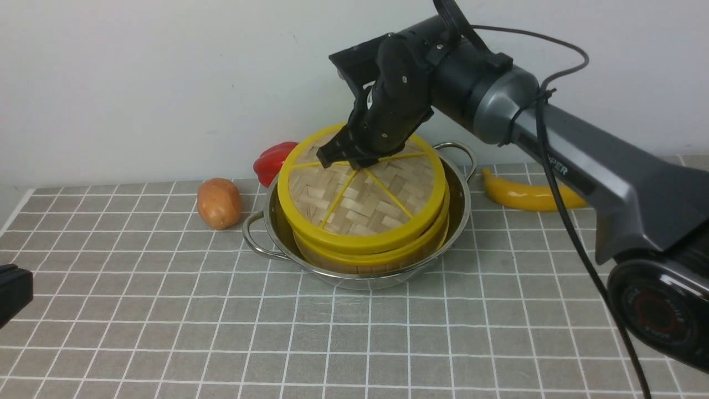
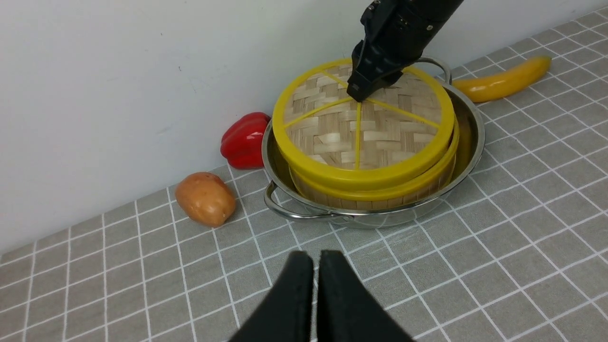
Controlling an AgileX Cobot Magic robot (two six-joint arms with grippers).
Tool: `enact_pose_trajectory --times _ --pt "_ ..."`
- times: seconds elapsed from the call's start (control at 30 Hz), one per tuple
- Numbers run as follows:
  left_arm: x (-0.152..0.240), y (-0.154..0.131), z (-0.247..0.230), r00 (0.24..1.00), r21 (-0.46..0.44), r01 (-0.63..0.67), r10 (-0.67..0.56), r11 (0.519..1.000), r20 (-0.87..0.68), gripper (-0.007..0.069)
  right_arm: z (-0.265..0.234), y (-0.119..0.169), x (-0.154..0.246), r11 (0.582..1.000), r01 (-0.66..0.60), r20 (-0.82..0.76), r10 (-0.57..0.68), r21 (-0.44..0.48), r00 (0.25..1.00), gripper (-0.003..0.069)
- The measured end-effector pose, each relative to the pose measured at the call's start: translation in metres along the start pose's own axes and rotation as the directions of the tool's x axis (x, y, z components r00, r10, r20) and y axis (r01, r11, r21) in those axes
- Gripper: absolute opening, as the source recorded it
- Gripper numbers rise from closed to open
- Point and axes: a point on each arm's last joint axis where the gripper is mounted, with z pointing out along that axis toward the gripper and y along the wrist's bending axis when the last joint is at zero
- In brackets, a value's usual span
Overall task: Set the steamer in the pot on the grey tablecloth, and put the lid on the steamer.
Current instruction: 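Place the bamboo steamer lid onto the steamer basket in the pot with the right gripper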
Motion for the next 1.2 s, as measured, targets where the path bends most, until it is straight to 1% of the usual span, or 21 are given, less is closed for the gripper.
enact_pose_trajectory --times 0.13,0.7,0.73,0.83,0.87,0.9,0.97,1.03,1.13,1.2 --pt "0.0000 0.0000 0.0000 1.000 0.000 0.000 0.000 1.000 0.000 0.0012 0.0059 -0.0008 0.0056 1.000 0.003 -0.046 -0.002 0.009 0.999 0.0143" --pt "0.0000 0.0000 0.0000 1.000 0.000 -0.006 0.006 1.000 0.000 0.0012 0.0064 0.0001 0.0053 1.000 -0.003 -0.044 0.002 0.000 0.999 0.0143" --pt "0.0000 0.0000 0.0000 1.000 0.000 -0.006 0.006 1.000 0.000 0.0012 0.0062 0.0001 0.0052 1.000 -0.003 -0.044 0.003 0.000 0.999 0.0153" --pt "0.0000 0.0000 0.0000 1.000 0.000 -0.006 0.006 1.000 0.000 0.0012 0.0061 0.0010 0.0065 1.000 -0.010 -0.058 0.009 -0.010 0.998 0.0212" --pt "0.0000 0.0000 0.0000 1.000 0.000 -0.006 0.006 1.000 0.000 0.0012 0.0061 0.0009 0.0072 1.000 -0.010 -0.066 0.009 -0.009 0.998 0.0272" --pt "0.0001 0.0000 0.0000 1.000 0.000 -0.006 0.006 1.000 -0.001 0.0012 0.0062 0.0009 0.0075 1.000 -0.010 -0.068 0.009 -0.009 0.998 0.0295" --pt "0.0001 0.0000 0.0000 1.000 0.000 -0.006 0.006 1.000 -0.001 0.0012 0.0062 0.0009 0.0076 1.000 -0.010 -0.069 0.009 -0.008 0.998 0.0375" --pt "0.0001 0.0000 0.0000 1.000 0.000 -0.006 0.006 1.000 -0.001 0.0012 0.0062 0.0009 0.0076 1.000 -0.010 -0.069 0.009 -0.008 0.998 0.0437" --pt "0.0002 0.0000 0.0000 1.000 0.000 -0.006 0.006 1.000 -0.002 0.0012 0.0054 0.0008 0.0076 1.000 -0.010 -0.072 0.009 -0.008 0.997 0.0517" --pt "0.0002 0.0000 0.0000 1.000 0.000 -0.006 0.006 1.000 -0.002 0.0012 -0.0002 0.0009 0.0059 1.000 -0.010 -0.068 0.009 -0.008 0.998 0.0541"
